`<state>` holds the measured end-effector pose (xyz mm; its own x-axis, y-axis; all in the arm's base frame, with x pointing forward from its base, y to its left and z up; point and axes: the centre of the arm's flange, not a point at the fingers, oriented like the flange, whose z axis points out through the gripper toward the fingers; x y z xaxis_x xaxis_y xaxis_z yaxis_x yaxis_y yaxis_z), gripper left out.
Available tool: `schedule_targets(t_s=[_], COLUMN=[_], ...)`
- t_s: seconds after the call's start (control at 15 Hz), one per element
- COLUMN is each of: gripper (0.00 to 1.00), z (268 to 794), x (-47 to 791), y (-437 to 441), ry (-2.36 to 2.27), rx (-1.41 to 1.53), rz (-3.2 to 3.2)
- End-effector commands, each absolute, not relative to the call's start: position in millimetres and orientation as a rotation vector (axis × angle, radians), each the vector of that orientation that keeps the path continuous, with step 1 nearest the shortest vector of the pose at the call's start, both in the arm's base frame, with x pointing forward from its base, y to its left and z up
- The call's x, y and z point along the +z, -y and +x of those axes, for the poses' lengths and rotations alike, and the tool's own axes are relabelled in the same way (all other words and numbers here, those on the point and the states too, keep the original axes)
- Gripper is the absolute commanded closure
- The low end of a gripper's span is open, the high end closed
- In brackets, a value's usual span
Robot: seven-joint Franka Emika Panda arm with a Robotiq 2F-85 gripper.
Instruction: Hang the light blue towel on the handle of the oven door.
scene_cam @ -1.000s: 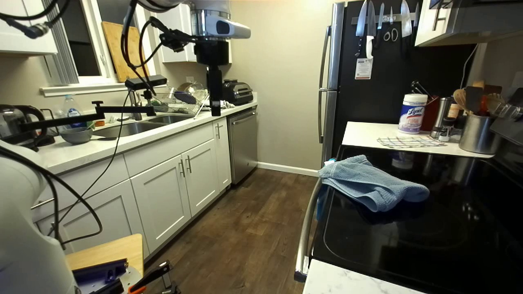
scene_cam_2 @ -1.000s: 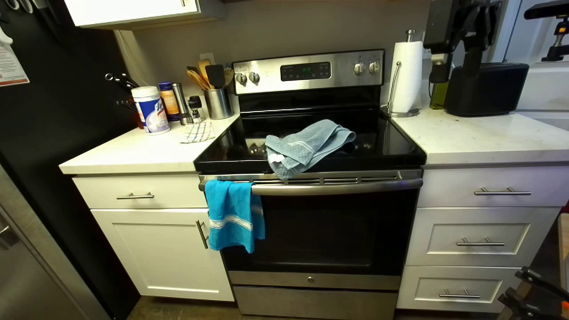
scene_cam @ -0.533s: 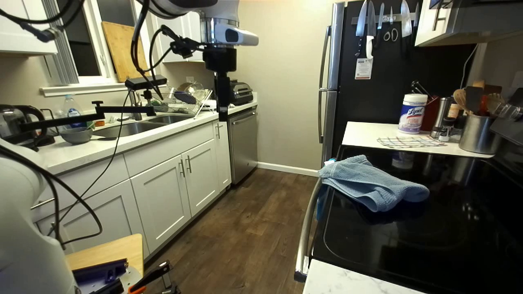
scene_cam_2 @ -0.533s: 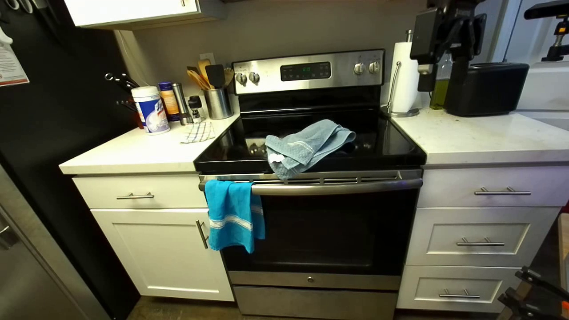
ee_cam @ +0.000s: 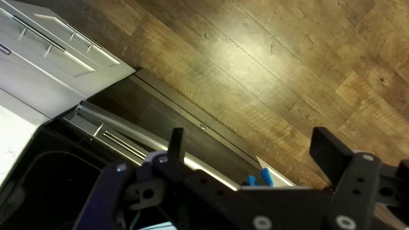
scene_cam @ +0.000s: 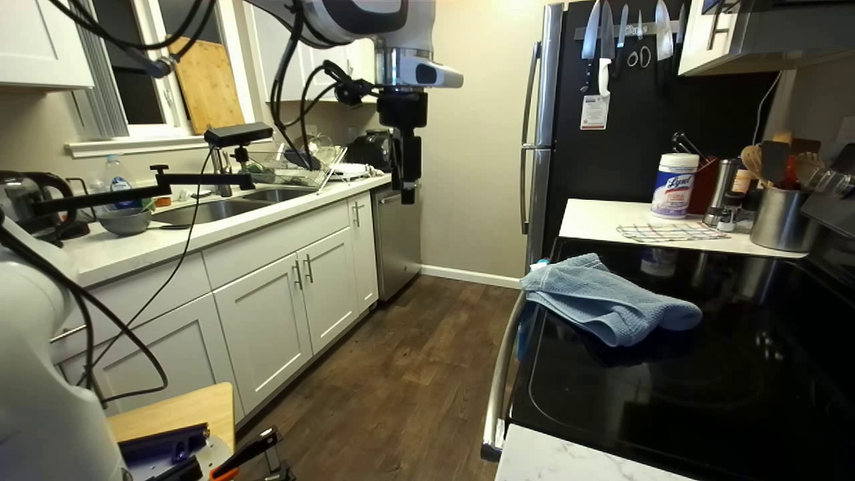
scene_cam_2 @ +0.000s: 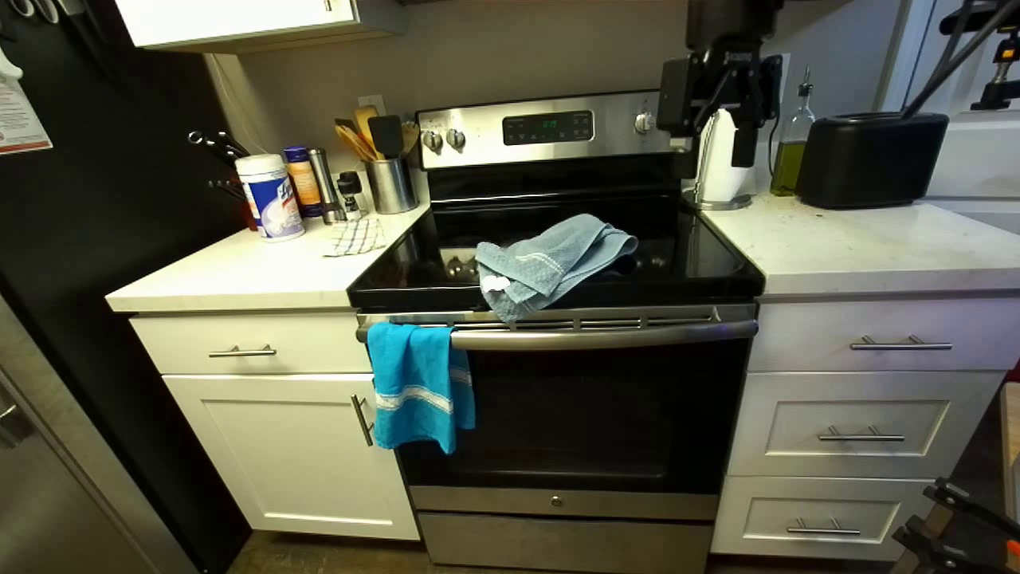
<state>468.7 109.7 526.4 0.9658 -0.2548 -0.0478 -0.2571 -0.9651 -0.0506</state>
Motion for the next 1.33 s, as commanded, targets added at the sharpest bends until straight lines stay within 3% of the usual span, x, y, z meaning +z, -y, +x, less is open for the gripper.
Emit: schedule_targets(t_s=[0.0, 0.6, 1.27], gripper=[0.00, 0.00, 0.00], z=[512.3, 595.9, 635.2], x=[520.1, 460.5, 398.3], y=[-113.0, -107.8, -111.2], ry=[-0.399, -0.459, -0.543], rx=[0.062, 0.128, 0.032], rz=[-3.078, -3.134, -3.237])
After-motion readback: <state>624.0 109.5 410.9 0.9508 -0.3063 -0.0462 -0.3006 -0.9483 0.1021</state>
